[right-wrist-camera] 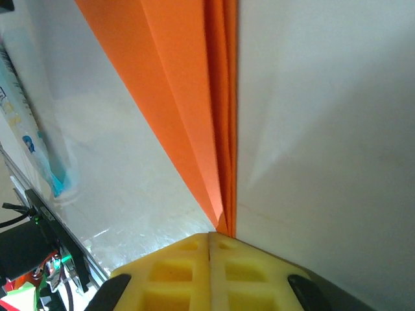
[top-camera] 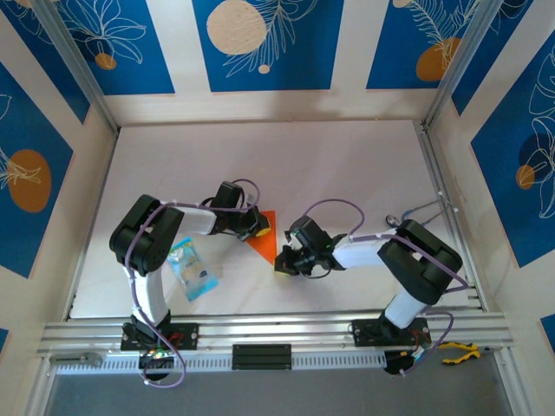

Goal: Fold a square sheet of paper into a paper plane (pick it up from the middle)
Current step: Fourth fold the wing at the center of the table.

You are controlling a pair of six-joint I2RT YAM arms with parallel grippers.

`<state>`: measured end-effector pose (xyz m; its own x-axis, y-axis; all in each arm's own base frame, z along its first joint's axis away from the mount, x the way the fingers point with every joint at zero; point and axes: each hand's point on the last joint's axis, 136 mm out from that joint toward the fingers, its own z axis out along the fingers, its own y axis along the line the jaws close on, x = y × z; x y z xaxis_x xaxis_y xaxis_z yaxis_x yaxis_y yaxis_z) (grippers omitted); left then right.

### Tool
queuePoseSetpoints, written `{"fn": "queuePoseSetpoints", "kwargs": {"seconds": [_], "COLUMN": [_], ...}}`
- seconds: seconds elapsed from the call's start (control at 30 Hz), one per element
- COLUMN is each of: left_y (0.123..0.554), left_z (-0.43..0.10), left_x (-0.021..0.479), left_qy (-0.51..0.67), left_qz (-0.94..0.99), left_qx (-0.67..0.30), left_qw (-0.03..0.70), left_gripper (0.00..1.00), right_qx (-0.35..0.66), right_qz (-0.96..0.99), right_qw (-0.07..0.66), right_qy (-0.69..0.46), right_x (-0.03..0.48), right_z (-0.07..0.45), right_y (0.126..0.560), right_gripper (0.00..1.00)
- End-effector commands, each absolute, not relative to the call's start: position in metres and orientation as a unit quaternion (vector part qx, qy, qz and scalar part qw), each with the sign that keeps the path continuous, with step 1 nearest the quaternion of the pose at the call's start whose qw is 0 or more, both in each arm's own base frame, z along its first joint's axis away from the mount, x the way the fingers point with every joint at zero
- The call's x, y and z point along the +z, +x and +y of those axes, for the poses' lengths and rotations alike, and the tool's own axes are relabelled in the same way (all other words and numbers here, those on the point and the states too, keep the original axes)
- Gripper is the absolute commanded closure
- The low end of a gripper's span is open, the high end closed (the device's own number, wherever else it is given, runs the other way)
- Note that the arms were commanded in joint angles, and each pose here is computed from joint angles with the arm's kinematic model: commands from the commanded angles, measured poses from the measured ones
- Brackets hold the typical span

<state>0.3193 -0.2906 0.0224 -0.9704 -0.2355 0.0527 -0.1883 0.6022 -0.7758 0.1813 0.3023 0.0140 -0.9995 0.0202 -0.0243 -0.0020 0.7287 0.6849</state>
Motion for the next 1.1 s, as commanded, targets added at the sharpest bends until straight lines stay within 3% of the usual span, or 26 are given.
{"fn": "queuePoseSetpoints", "kwargs": {"seconds": [0.0, 0.23, 0.47, 0.8, 1.07], "left_y": [0.308, 0.305, 0.296, 0.293, 0.296], "left_z": [-0.277, -0.267, -0.254, -0.255, -0.258], "left_x": [-0.003, 0.001, 0.004, 0.005, 0.009], "left_qy": [-0.147, -0.187, -0.225, -0.226, -0.218], "left_qz": [0.909, 0.901, 0.900, 0.899, 0.899], "left_qx": [-0.390, -0.390, -0.369, -0.369, -0.374], "left_qw": [0.013, 0.035, 0.062, 0.064, 0.066], "left_gripper": [0.90, 0.92, 0.92, 0.92, 0.91], "right_qx": [0.332, 0.370, 0.389, 0.388, 0.373], "right_qz": [0.943, 0.928, 0.918, 0.920, 0.926], "right_qw": [-0.025, 0.045, 0.069, 0.047, 0.037], "right_qy": [0.018, 0.019, 0.024, 0.013, 0.030], "right_x": [-0.001, 0.046, 0.064, 0.056, 0.039], "right_z": [0.282, 0.283, 0.289, 0.337, 0.344], "right_y": [0.157, 0.184, 0.211, 0.240, 0.252], "right_gripper": [0.96, 0.95, 0.95, 0.95, 0.96]}}
